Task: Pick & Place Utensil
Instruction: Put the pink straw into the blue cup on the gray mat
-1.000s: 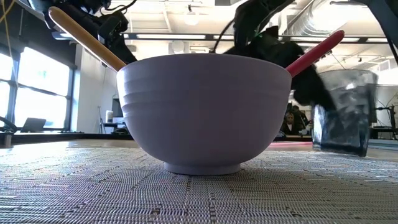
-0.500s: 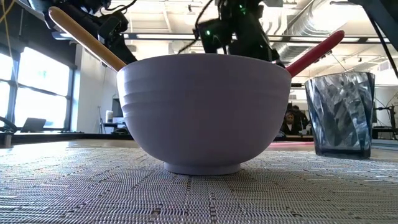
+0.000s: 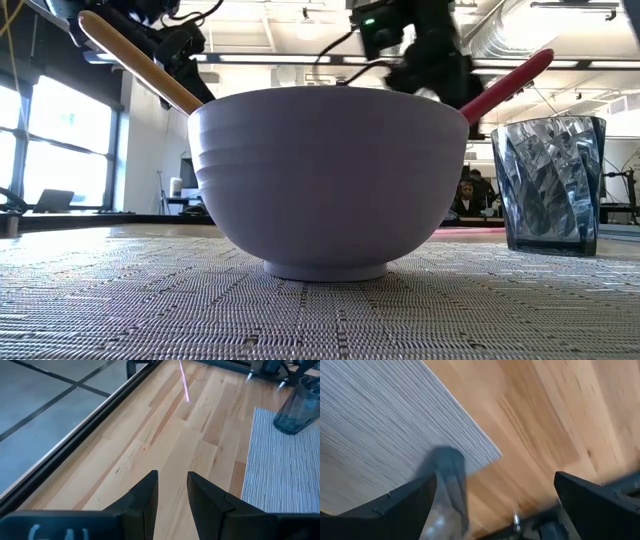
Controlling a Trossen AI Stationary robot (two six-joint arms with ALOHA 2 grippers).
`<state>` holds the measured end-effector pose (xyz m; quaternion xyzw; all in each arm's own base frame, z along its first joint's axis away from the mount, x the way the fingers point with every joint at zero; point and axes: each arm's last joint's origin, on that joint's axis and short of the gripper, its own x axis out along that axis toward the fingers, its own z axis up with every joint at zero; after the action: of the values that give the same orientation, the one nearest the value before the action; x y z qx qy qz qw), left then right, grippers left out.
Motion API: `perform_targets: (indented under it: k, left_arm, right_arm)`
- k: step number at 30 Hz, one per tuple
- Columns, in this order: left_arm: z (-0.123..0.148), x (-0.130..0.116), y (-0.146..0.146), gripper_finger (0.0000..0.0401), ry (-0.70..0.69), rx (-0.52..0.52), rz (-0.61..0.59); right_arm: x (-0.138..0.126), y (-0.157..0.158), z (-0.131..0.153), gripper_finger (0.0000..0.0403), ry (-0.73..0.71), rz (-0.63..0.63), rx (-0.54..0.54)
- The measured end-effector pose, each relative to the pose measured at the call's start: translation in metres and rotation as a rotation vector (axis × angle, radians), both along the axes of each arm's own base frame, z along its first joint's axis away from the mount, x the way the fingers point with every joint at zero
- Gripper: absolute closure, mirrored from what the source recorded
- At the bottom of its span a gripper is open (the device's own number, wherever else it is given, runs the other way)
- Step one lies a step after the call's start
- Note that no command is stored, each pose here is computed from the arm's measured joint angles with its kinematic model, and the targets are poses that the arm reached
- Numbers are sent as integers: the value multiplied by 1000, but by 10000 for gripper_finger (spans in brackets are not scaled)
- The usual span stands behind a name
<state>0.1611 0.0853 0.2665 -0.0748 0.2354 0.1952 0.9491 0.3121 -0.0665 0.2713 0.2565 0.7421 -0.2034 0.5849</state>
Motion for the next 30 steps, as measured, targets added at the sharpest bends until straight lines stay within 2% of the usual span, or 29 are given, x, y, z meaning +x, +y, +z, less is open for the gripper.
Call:
perform_targets:
  k: [5, 10, 12, 15, 16, 24, 30]
  left_arm:
    - [-1, 0, 0, 300, 5, -4, 0]
    - [2, 1, 0, 300, -29, -9, 11]
    - [4, 2, 1, 300, -51, -5, 14]
    - [7, 3, 1, 300, -88, -6, 16]
    - [7, 3, 1, 300, -96, -9, 11]
    - [8, 4, 0, 300, -107, -18, -26]
    - [6, 3, 0, 300, -79, 7, -39]
  right_arm:
    - [-45, -1, 3, 6, -7, -89, -97]
    - [-71, -13, -7, 6, -130, -201, -295]
    - [-77, -24, -15, 6, -181, -313, -388]
    - [-85, -47, -30, 9, -231, -623, -496]
    - [-88, -55, -36, 12, -245, -689, -519]
    - [-116, -113, -88, 55, -387, -929, -669]
    - [-144, -125, -114, 84, -353, -1104, -767]
